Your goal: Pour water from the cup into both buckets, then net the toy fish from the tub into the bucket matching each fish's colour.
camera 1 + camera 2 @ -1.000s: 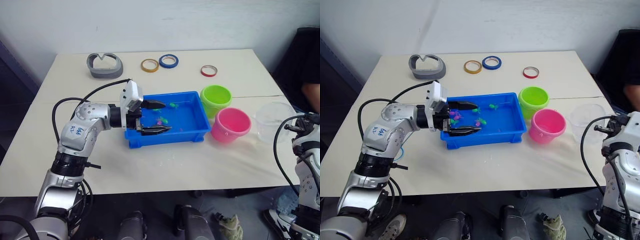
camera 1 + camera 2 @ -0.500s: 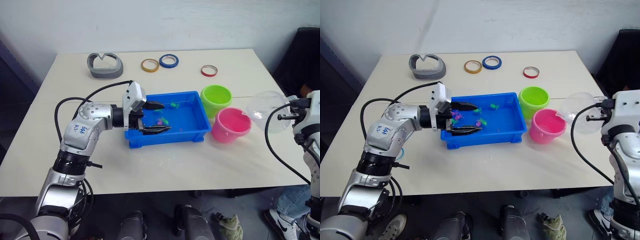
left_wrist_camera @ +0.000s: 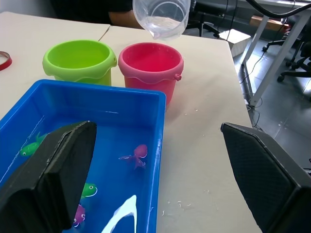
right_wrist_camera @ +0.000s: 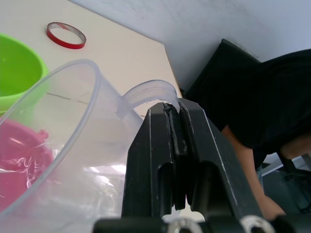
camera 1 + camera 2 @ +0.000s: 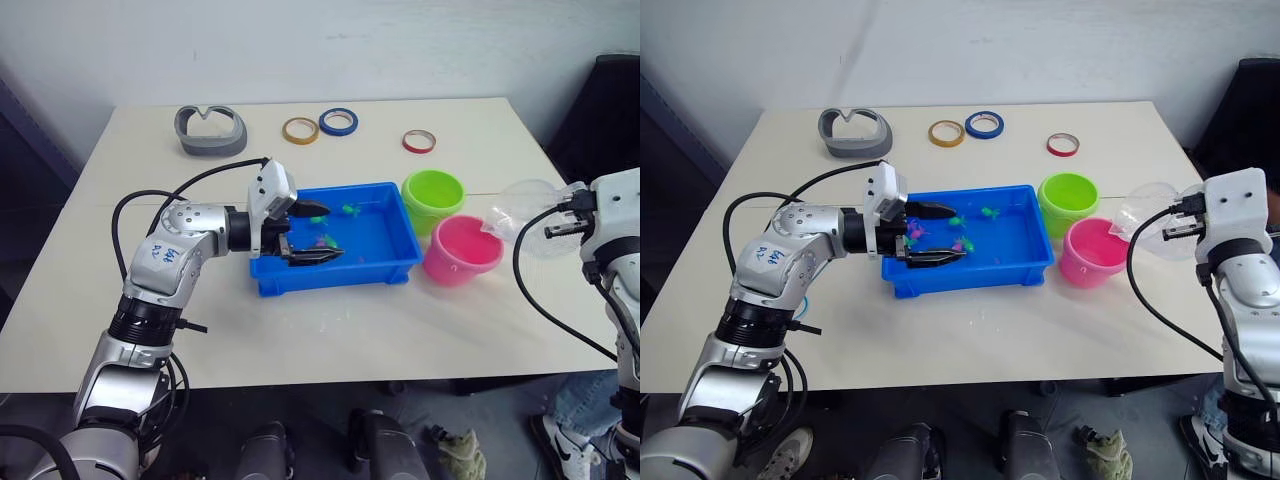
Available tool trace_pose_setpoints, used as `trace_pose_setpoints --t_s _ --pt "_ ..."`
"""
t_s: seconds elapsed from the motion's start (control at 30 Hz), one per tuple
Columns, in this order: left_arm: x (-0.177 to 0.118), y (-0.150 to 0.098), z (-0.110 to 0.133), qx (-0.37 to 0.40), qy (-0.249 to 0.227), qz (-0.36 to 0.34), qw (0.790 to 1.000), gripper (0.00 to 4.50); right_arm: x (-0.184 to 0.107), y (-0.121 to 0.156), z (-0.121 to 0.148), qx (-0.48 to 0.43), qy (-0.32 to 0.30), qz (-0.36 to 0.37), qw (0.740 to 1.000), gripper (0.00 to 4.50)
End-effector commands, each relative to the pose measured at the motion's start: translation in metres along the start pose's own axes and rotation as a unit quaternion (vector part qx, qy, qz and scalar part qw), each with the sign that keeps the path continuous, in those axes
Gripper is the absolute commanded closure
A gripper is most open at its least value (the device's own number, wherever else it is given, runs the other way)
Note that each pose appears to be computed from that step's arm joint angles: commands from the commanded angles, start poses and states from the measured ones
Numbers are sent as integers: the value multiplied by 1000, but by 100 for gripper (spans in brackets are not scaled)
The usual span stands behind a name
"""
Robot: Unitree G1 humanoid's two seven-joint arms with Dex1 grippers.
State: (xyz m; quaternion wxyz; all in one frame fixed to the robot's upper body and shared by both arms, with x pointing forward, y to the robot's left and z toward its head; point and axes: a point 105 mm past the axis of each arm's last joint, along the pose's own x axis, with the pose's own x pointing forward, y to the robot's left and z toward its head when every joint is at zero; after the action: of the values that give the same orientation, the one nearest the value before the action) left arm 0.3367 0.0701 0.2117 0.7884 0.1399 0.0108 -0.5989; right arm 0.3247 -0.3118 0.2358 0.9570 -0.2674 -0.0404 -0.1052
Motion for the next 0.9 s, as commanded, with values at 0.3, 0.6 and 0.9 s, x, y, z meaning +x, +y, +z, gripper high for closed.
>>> trace_pose_setpoints --t_s 0.3,0.6,0.9 --pt "-1 0 8 22 -7 3 1000 0 0 -8 39 -98 -71 -9 993 447" --pt "-1 -1 7 24 -7 4 1000 0 2 -3 40 -150 -80 0 985 447" --pt "-2 0 6 25 -5 5 1000 0 4 1 38 -189 -86 8 978 447"
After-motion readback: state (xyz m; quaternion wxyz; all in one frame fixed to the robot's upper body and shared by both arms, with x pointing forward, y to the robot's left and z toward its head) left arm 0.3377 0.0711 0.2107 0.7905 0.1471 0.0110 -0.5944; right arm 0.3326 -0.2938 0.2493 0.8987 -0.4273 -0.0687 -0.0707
